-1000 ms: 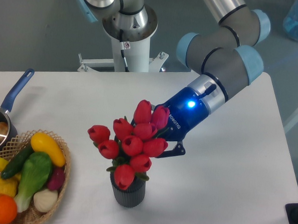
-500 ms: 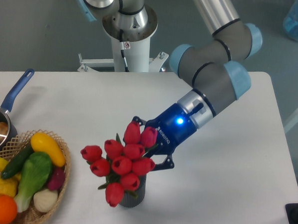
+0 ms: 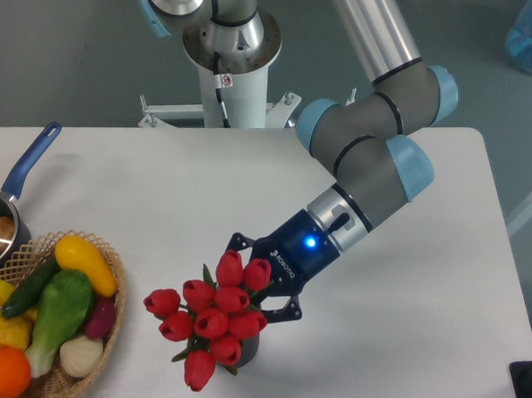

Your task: Insert the flowers into the vase

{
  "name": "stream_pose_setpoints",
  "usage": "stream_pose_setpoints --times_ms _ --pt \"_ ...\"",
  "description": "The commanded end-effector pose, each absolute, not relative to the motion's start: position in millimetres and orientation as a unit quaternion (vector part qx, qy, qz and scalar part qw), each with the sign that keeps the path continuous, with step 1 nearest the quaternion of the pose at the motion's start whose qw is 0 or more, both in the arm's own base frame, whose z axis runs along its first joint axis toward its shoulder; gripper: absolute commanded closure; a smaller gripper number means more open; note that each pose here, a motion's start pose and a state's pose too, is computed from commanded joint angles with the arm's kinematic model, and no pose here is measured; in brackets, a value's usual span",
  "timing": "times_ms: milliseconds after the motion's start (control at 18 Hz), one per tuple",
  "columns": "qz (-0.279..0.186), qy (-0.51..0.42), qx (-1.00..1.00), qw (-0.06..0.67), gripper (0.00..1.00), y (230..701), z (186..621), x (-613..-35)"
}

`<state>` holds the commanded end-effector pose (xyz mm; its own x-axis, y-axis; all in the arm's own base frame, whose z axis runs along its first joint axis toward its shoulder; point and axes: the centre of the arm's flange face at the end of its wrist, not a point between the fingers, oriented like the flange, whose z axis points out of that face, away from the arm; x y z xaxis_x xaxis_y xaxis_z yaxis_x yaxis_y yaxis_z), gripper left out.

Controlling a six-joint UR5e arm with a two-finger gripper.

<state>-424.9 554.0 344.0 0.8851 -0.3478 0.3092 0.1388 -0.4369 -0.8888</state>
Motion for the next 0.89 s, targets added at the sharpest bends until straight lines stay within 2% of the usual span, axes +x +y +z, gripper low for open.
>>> stream_pose_setpoints --times_ms 167,278,444,500,556,611,889 --pt "-0.228 0.062 -0.821 0.519 0.83 550 333 -423" --pt "-0.226 0.059 -0.824 0.517 0.72 545 329 -426" --pt "-0.222 0.052 -0.825 0.517 0.45 539 330 -433" --pt "-0.221 0.05 -0.825 0.518 0.31 536 330 -436" --pt "-0.221 0.044 -0.825 0.518 0.12 532 330 -439" --pt "-0.222 0.041 -0.826 0.517 0.0 529 327 -440" --pt "-0.185 0.03 -0.848 0.496 0.0 508 334 -452"
